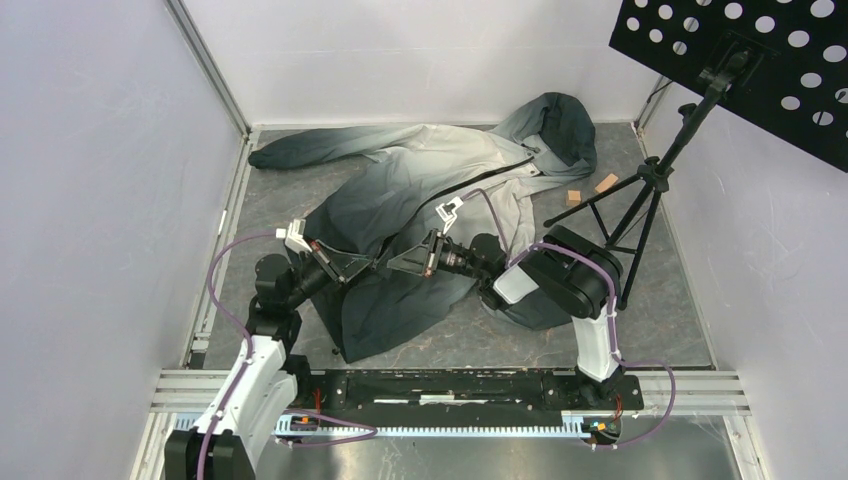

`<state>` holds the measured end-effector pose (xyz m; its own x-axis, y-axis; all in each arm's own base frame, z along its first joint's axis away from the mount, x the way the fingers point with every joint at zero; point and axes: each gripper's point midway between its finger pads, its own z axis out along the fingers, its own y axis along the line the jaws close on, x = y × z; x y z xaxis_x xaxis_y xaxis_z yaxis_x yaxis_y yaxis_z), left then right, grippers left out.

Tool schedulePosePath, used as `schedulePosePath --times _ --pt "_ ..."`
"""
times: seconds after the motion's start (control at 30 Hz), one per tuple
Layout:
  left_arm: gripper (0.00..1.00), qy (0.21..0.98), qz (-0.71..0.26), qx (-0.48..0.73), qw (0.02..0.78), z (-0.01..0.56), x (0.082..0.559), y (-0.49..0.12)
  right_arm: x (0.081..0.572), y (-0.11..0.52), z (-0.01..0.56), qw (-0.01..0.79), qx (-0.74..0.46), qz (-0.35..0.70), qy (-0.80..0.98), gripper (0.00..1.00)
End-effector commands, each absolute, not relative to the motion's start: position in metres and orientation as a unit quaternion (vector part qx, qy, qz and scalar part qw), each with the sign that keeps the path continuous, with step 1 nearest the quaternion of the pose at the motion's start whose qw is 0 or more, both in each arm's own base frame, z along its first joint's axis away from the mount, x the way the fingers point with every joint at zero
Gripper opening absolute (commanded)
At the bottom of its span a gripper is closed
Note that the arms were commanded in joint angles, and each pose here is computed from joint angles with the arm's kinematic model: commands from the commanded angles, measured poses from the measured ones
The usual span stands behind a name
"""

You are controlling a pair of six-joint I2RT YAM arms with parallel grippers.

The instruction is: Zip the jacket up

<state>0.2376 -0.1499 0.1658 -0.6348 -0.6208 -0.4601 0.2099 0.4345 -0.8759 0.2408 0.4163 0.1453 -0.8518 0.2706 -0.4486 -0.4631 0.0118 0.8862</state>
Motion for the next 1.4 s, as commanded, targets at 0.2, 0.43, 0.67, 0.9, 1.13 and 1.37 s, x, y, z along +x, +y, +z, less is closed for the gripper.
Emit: schedulePosePath --times 0.2,0.43,0.67,0.9,1.13,1.37 --pt "0.02 0.773 -0.492 -0.15 0.373 0.149 0.238 -0.147 0.25 0.393 0.142 0.314 -0.084 0.668 0.669 0.37" --pt "0.02 0.78 -0.488 -0.134 0.369 0.154 0.236 -0.148 0.253 0.374 0.123 0.378 -0.162 0.569 0.712 0.57" --pt "0.02 0.787 -0.487 -0.125 0.356 0.152 0.232 -0.15 0.269 0.363 0.134 0.488 -0.286 0.436 0.7 0.85" --pt "0.02 0.796 -0.48 -0.118 0.351 0.15 0.229 -0.15 0.255 0.373 0.165 0.626 -0.355 0.325 0.613 0.89" --pt "0.02 0.795 -0.48 -0.118 0.352 0.152 0.229 -0.15 0.203 0.388 0.204 0.756 -0.397 0.3 0.426 0.76" --pt "0.02 0.797 -0.479 -0.127 0.345 0.148 0.228 -0.15 0.191 0.407 0.211 0.809 -0.38 0.254 0.371 0.63"
